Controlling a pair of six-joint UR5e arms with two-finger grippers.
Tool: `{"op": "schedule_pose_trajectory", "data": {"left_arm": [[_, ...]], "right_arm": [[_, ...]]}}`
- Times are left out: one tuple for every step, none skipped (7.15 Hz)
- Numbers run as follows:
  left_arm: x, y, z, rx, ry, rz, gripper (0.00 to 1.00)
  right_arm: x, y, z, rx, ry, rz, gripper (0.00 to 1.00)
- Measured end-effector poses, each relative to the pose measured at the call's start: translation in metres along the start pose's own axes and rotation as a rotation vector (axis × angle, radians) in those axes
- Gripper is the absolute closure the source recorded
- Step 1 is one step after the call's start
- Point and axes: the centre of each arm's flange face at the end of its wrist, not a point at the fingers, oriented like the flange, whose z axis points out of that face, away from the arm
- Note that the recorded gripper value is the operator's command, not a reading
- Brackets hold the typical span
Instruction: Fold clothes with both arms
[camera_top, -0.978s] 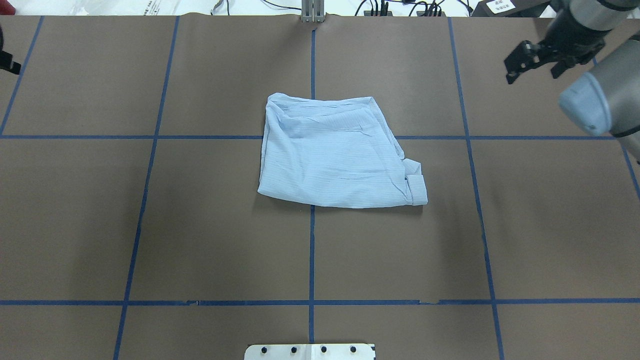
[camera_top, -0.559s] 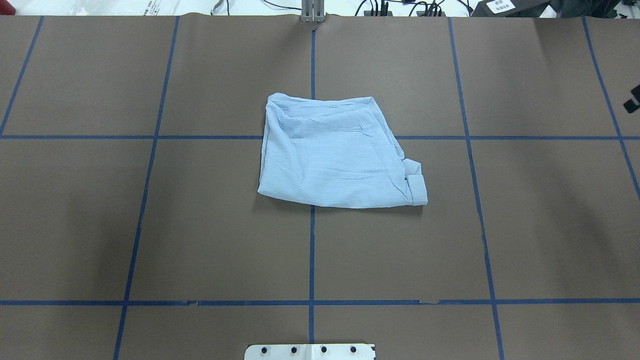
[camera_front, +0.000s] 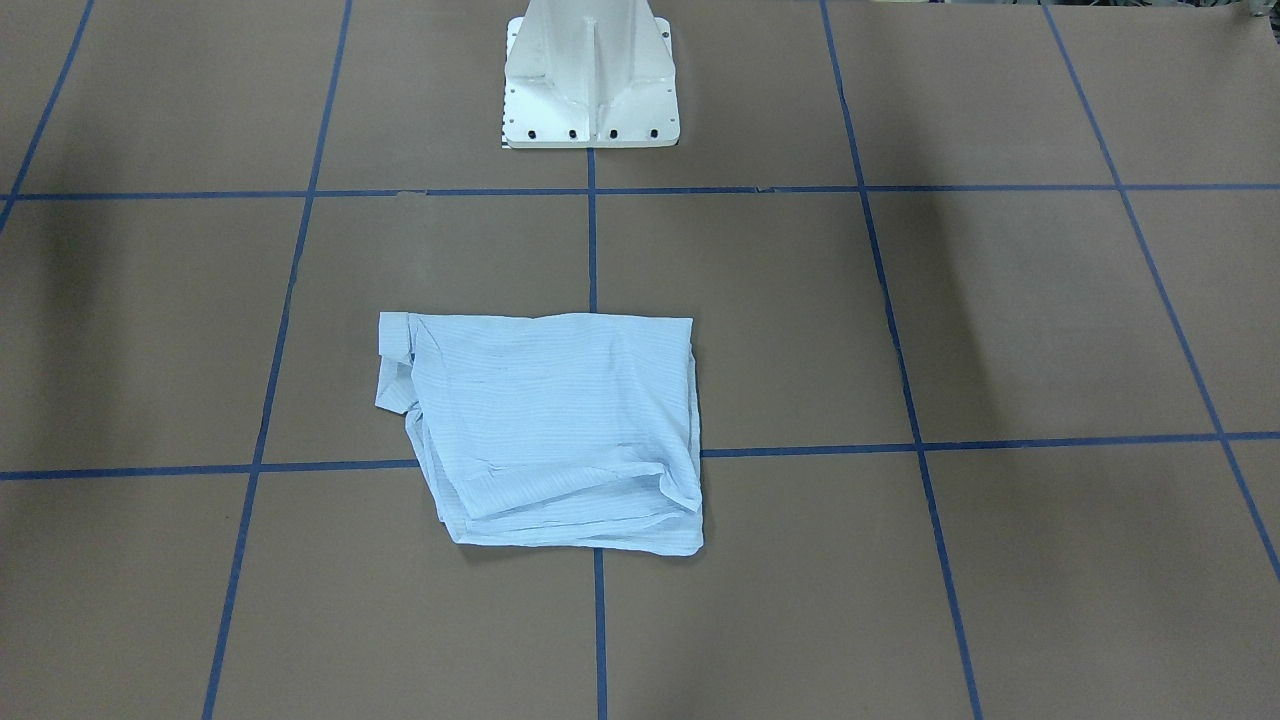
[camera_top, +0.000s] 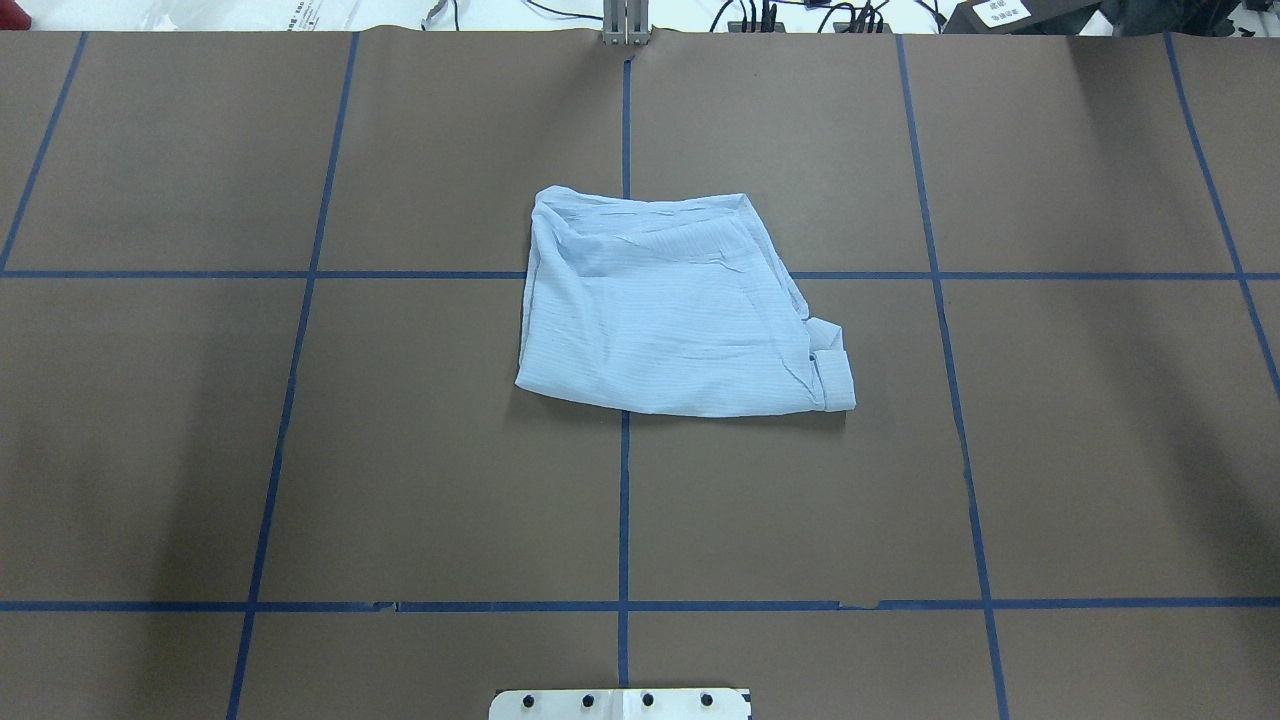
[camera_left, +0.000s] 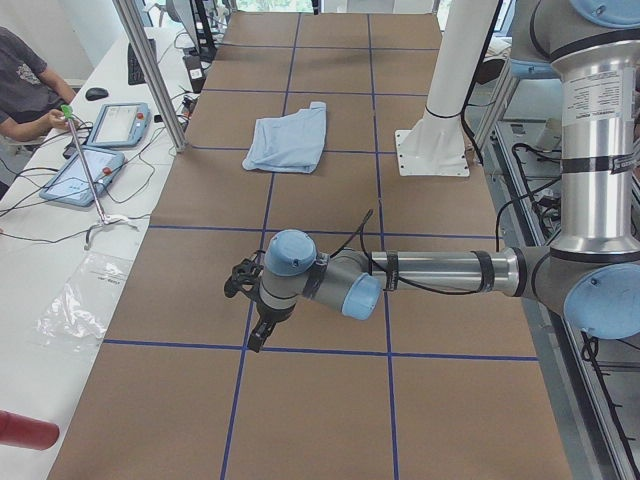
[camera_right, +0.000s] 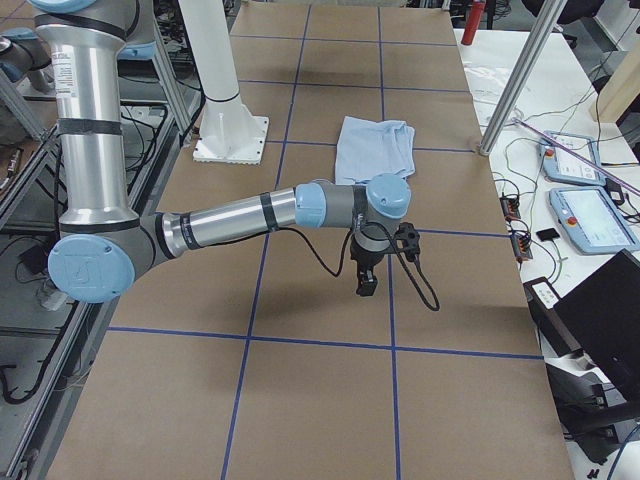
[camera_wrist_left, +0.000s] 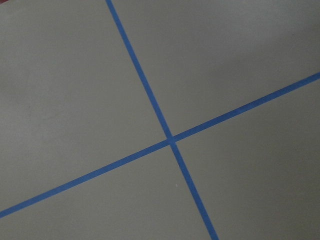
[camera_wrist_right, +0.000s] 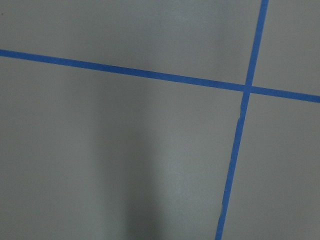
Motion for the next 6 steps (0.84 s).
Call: {"op": "schedule_pose_trajectory", "data": {"left_arm": [[0.000, -0.009, -0.003, -0.040, -0.002, -0.036, 0.01], [0.002, -0.025, -0.009, -0.080, 0.002, -0.070, 0.01], [0.003, -0.032, -0.012, -0.108, 0.010, -0.093, 0.01], [0.003, -0.030, -0.010, -0.125, 0.029, -0.106, 0.01], [0.002, -0.027, -0.006, -0.134, 0.061, -0.118, 0.01], [0.000, -0.023, 0.000, -0.142, 0.089, -0.131, 0.01]], "right_arm": [[0.011, 0.002, -0.002, 0.004, -0.001, 0.031, 0.00], [0.021, 0.004, -0.004, 0.007, -0.003, 0.057, 0.00], [0.028, 0.006, -0.003, 0.005, -0.005, 0.073, 0.00], [0.034, 0.008, -0.002, 0.004, -0.008, 0.088, 0.00], [0.044, 0.011, -0.002, 0.005, -0.019, 0.110, 0.00], [0.056, 0.013, 0.000, 0.005, -0.054, 0.143, 0.00]]}}
